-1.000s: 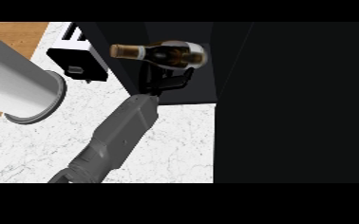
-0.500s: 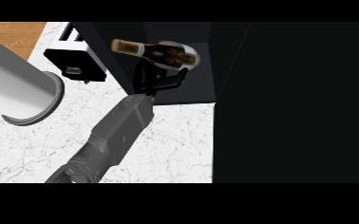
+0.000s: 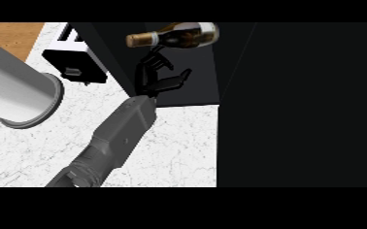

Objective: Pick up the wine, place it into the cabinet and close the cabinet

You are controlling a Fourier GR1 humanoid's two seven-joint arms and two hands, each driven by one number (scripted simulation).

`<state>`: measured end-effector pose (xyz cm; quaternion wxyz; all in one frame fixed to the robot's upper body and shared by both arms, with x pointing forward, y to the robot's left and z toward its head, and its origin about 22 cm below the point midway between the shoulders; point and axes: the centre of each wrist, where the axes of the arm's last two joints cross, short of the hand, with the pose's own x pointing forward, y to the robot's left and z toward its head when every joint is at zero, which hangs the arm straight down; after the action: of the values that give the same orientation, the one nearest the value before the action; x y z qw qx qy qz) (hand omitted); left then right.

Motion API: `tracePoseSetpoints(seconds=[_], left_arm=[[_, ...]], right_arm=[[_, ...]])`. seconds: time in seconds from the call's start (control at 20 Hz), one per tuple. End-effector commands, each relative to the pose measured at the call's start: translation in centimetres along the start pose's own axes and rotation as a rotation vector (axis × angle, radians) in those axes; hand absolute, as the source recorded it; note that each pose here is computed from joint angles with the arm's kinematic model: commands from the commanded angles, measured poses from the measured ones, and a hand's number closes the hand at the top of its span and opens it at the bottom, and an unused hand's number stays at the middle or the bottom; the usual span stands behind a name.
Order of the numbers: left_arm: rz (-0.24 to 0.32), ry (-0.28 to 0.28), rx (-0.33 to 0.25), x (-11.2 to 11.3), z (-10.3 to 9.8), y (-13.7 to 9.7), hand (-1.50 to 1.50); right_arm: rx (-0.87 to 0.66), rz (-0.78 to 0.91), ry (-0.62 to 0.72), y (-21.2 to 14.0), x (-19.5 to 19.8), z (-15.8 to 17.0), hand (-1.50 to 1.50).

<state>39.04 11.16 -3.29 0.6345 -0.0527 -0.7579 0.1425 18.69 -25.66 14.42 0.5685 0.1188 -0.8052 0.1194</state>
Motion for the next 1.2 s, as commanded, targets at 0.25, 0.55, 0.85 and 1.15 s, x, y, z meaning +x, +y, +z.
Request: tracePoseSetpoints(seconds=[0.25,0.55,0.85,1.15], left_arm=[[0.014,-0.119,-0.030,-0.4,1.0,0.0,-1.50],[-0.003,-0.133,-0.025,0.1,1.0,2.3,-1.50],[0.018,-0.109,-0.164,0.4,4.3,1.1,-1.50],[0.020,-0.065,-0.300,4.0,7.6,0.9,-1.50]], right_arm=[[-0.031,0.020,0.013,0.3,-1.3,0.1,-1.50],[-0.024,0.028,-0.020,0.5,0.2,0.5,-1.50],[-0.051,0.005,-0.011,-0.8,1.5,0.7,-1.50],[-0.025,0.018,0.007,0.8,1.4,0.8,-1.50]])
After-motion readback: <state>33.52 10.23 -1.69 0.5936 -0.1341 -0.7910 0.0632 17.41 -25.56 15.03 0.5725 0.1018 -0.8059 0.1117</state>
